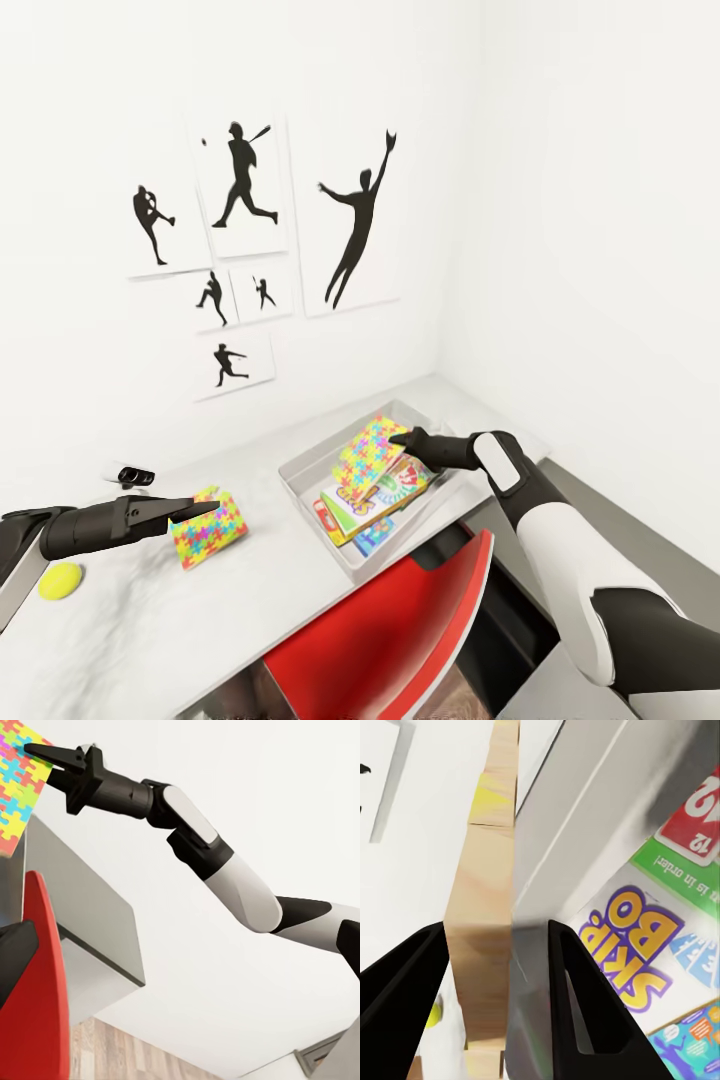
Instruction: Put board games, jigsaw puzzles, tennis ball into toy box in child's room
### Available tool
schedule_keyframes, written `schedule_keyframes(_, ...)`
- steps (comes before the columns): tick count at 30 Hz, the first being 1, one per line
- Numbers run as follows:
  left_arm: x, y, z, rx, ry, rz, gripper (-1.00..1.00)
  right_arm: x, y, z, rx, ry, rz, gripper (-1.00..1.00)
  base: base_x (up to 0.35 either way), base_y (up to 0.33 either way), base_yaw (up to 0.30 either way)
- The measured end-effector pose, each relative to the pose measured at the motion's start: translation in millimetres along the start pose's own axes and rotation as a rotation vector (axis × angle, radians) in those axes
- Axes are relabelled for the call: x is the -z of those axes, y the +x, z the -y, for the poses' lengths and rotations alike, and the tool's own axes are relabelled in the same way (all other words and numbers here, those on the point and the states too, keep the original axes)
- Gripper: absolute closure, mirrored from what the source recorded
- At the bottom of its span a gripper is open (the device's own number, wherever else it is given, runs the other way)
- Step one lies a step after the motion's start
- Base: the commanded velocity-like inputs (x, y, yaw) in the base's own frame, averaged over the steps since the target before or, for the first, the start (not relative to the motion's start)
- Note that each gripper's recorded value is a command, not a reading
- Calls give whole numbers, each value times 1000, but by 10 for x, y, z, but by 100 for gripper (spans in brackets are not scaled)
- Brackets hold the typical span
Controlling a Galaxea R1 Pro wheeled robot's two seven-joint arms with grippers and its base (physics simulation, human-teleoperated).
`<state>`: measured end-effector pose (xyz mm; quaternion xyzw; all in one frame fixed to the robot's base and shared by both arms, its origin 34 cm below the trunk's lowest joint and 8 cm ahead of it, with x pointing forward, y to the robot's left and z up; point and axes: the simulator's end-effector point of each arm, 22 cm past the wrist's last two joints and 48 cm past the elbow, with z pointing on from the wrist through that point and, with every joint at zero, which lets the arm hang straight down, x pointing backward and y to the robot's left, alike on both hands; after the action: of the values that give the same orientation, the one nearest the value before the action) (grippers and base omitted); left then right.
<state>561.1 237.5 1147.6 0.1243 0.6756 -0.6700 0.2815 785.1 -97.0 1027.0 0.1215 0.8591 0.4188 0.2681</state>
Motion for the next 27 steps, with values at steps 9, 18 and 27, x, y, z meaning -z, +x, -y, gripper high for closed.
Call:
schedule_keyframes(9, 0, 19, -66, 14, -3, -1, -100, -52, 38, 98, -11, 10, -10, 100, 0, 0, 0)
schedule_keyframes(18, -1, 39, -135, 29, -7, -2, -100, -106, 78, 198, -9, 28, -21, 100, 0, 0, 0)
schedule_keyframes(27, -8, 66, -203, 44, -9, -4, -100, -149, 106, 291, -8, 43, -29, 100, 0, 0, 0)
